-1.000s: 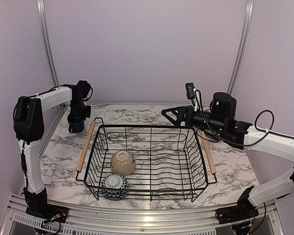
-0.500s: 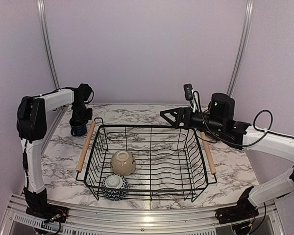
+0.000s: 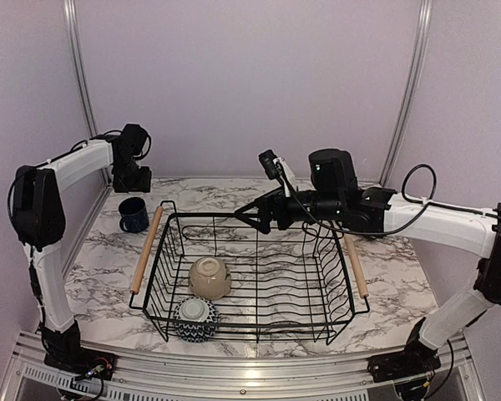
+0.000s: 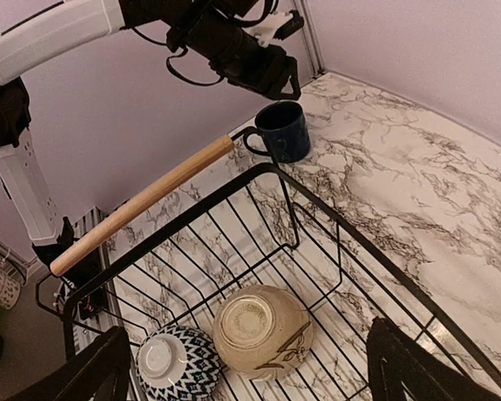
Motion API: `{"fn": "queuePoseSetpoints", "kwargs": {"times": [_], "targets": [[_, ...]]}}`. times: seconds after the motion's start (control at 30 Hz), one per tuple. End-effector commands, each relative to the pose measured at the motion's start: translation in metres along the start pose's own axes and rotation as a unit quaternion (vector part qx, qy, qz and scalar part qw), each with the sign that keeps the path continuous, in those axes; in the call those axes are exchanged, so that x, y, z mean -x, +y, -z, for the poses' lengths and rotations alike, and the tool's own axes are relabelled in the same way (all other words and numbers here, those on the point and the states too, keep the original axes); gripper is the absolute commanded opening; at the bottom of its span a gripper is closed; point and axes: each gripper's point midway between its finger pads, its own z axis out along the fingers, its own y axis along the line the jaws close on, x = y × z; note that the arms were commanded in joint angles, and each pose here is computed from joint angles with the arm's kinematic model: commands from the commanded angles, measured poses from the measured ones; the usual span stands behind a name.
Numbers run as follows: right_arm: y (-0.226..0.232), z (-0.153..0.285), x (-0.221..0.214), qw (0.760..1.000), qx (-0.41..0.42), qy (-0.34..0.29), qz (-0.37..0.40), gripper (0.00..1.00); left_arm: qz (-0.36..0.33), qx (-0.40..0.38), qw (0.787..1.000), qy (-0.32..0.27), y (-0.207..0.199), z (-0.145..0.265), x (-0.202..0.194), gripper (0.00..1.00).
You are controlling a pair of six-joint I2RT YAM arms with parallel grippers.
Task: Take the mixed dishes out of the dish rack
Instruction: Grab the bowl from the dish rack.
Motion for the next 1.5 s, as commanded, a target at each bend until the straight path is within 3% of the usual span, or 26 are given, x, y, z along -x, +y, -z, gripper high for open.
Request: {"fn": "queuePoseSetpoints", "kwargs": {"times": [0.0, 0.07, 0.2, 0.4, 0.57, 0.7, 0.97, 1.47], "targets": [[0.012, -0.027, -0.042, 0.992, -0.015, 0.111, 0.065, 0.94, 0.014, 0.000, 0.999, -0.048, 0.018, 0.057, 0.017, 0.73], [0.026, -0.039, -0.058, 0.985, -0.009, 0.147, 0.093, 0.93, 0.023, -0.023, 0.997, -0.068, 0.017, 0.081, 0.022, 0.86], [0.050, -0.058, -0.081, 0.970, 0.021, 0.193, 0.147, 0.91, 0.045, -0.087, 0.989, -0.115, 0.012, 0.132, 0.026, 0.97], [0.078, -0.084, -0.119, 0.938, 0.101, 0.259, 0.205, 0.88, 0.069, -0.204, 0.959, -0.186, -0.006, 0.199, 0.016, 0.99], [0.091, -0.098, -0.146, 0.908, 0.127, 0.303, 0.258, 0.88, 0.084, -0.265, 0.935, -0.219, -0.012, 0.230, -0.005, 0.99], [0.093, -0.104, -0.160, 0.896, 0.143, 0.324, 0.268, 0.85, 0.091, -0.286, 0.927, -0.224, -0.011, 0.236, -0.023, 0.99], [0.119, -0.105, -0.175, 0.880, 0.196, 0.327, 0.284, 0.83, 0.089, -0.258, 0.939, -0.210, 0.001, 0.224, -0.050, 0.99], [0.105, -0.125, -0.198, 0.872, 0.184, 0.353, 0.286, 0.80, 0.087, -0.268, 0.936, -0.212, 0.002, 0.236, -0.053, 0.99]]}}
